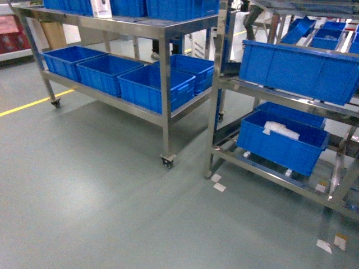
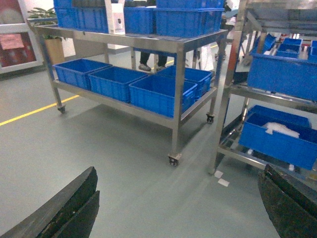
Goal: Pick red block from blue box to shelf
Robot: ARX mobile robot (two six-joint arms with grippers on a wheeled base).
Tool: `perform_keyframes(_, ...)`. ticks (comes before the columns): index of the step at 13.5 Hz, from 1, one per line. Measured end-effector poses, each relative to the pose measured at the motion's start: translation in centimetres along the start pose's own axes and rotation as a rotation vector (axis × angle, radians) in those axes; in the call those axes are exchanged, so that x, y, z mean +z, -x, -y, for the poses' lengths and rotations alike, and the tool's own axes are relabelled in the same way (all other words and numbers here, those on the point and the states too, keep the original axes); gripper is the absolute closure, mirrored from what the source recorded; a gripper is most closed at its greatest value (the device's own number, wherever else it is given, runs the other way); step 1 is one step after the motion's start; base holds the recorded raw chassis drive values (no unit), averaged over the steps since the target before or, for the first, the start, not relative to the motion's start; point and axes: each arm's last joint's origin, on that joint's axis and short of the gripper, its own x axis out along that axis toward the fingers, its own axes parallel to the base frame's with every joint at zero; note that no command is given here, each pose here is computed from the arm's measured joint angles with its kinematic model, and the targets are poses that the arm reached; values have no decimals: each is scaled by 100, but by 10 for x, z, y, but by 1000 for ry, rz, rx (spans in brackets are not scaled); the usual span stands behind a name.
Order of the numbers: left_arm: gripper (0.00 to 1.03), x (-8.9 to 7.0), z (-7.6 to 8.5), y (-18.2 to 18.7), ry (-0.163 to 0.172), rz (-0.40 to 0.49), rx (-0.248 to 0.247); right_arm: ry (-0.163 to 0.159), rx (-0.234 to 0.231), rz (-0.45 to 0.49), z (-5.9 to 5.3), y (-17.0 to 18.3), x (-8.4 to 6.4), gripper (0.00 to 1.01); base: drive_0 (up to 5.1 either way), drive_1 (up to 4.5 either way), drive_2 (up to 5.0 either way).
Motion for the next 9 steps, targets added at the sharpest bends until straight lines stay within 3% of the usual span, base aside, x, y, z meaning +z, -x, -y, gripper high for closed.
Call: perform_keyframes(9, 5, 0, 0, 0, 0, 0, 0, 0, 0, 0, 0, 0, 0, 72, -161, -161, -161)
